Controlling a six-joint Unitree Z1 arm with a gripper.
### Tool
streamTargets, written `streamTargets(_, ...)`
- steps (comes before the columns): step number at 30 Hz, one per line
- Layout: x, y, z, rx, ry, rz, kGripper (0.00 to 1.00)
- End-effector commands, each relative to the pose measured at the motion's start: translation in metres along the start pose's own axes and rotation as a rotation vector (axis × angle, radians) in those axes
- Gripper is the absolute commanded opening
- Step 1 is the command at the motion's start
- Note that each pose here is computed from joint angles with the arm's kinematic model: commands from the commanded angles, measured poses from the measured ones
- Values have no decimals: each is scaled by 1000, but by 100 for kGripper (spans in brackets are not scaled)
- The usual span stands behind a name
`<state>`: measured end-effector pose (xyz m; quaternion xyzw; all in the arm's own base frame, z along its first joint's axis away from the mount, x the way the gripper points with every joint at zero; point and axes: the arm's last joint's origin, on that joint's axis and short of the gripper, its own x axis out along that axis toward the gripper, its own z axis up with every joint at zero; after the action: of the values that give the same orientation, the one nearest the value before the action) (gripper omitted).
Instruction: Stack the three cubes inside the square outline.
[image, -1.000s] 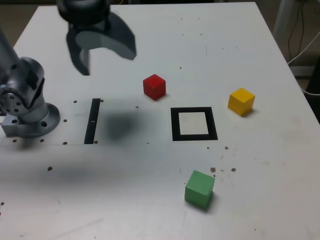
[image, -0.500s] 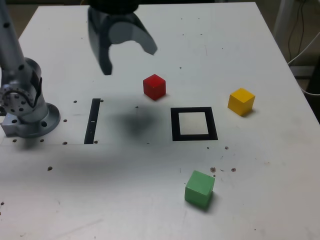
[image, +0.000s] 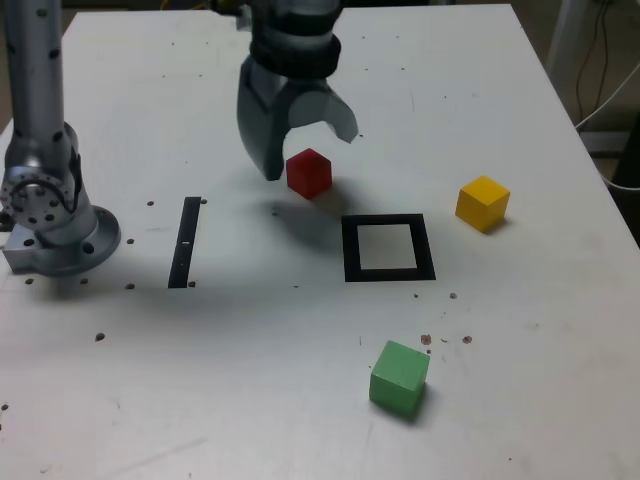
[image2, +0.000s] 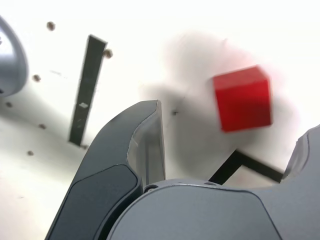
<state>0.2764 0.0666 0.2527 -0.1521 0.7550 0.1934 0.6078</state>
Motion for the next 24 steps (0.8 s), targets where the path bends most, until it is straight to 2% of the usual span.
streamTargets(1,4,6,6,-15,7,-1,94)
streamTargets(6,9,20,17,-49,18,-10,95)
streamTargets(15,20,18,28,-37,45,-33,95)
streamTargets(24,30,15,41,-30,36,-47,90)
